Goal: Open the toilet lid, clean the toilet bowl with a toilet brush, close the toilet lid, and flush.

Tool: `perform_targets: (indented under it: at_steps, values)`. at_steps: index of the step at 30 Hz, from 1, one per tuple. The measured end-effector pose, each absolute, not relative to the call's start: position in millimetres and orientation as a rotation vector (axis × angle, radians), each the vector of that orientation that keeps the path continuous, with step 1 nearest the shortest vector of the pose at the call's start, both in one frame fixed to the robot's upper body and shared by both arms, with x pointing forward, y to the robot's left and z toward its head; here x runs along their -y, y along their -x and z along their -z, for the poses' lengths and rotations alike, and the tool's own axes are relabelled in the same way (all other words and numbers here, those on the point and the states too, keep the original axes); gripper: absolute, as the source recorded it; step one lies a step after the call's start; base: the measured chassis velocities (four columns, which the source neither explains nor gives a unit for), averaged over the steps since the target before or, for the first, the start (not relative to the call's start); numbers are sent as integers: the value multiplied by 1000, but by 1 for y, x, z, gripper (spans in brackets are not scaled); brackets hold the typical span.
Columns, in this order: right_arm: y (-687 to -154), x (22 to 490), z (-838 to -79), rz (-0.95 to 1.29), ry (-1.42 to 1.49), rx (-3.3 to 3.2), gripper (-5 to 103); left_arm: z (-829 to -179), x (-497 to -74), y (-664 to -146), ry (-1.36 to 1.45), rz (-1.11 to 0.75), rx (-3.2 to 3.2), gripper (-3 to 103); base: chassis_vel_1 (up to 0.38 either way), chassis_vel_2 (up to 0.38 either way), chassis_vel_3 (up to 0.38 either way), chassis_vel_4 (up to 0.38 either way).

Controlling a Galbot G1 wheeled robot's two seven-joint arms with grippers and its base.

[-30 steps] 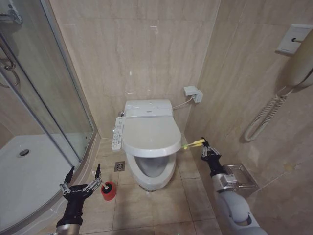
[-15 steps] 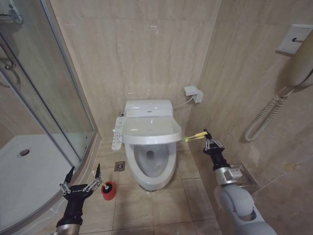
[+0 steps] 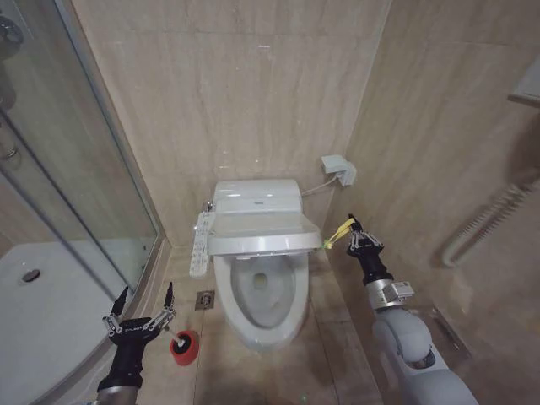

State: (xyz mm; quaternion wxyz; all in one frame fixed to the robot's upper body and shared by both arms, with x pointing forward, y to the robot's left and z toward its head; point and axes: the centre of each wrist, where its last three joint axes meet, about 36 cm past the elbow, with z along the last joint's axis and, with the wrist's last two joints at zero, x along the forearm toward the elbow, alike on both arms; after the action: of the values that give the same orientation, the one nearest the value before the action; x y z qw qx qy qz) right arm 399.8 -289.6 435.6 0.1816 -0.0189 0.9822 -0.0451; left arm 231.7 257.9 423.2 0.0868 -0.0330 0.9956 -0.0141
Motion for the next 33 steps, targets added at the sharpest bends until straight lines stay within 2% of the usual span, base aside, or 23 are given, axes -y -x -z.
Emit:
perform_targets:
  at_steps: [6,33]
  values:
    - [-401,293,-441,131,55,-2762,1,-423,-258,-232,98,42,-2966,100,-118,148,89,-109]
    - [-434,271,-476,77,95,-2785,1,-423,-258,-232,98,42,-2966,100,6,-16,-9,8]
